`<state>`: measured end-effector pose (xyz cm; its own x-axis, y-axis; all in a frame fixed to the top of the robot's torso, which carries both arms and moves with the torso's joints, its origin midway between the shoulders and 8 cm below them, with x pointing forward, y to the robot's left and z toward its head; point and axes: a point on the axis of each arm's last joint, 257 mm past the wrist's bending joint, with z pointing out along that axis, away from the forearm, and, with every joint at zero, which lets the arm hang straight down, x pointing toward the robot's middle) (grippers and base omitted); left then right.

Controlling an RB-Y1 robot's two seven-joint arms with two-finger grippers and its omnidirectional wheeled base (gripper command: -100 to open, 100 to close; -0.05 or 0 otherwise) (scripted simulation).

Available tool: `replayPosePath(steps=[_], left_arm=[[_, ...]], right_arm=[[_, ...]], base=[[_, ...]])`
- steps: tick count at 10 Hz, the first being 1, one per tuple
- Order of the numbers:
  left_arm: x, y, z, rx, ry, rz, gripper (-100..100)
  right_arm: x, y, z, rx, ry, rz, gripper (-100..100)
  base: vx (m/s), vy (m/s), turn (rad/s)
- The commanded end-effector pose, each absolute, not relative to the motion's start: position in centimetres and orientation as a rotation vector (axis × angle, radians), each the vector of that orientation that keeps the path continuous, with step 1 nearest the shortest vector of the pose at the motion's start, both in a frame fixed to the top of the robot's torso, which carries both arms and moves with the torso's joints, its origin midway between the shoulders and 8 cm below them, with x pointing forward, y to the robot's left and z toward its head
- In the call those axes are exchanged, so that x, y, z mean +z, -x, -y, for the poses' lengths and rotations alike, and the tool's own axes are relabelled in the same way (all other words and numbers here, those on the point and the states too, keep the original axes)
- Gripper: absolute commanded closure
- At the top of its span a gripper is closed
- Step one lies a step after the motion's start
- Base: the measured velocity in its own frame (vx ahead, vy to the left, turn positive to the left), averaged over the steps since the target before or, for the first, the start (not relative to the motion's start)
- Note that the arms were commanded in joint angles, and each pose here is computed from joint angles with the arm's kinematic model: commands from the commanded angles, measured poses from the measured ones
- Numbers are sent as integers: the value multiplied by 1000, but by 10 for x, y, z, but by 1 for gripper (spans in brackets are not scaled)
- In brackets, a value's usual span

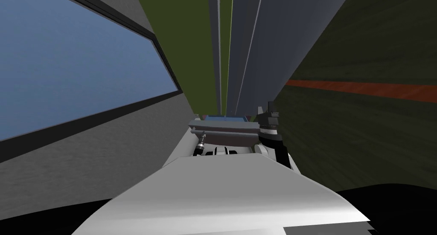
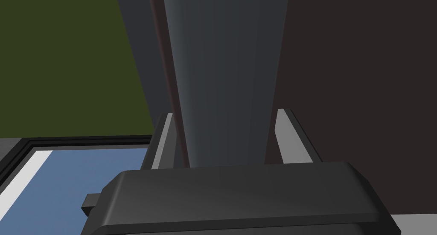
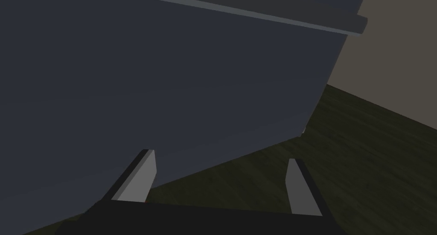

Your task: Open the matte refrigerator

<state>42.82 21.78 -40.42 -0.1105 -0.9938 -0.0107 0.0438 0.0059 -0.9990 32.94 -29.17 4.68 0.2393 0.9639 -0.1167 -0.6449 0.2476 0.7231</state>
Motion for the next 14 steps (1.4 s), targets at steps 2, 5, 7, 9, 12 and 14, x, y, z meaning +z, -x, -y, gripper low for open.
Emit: replayPosePath(steps=[2,5,7,9,12,14], left_arm=[[-403,-429,-216,-1301,1116,-1257,100],[-399,-432,-225,-1284,1124,-1227,100],[-397,-435,-231,-1270,1130,-1206,100],[-395,-436,-238,-1254,1137,-1185,100],[-394,-438,-241,-1237,1145,-1166,100],[-394,-438,-248,-1219,1155,-1149,100]], right_arm=[[47,-329,292,1200,-612,-629,0],[47,-329,292,1200,-612,-629,0],[47,-329,292,1200,-612,-629,0],[47,-329,292,1200,-612,-629,0],[47,-329,292,1200,-612,-629,0],[47,-329,292,1200,-612,-629,0]], base=[[-30,11,-71],[-80,33,-120],[-86,29,-131],[-91,18,-110],[-78,28,-138],[-83,17,-118]])
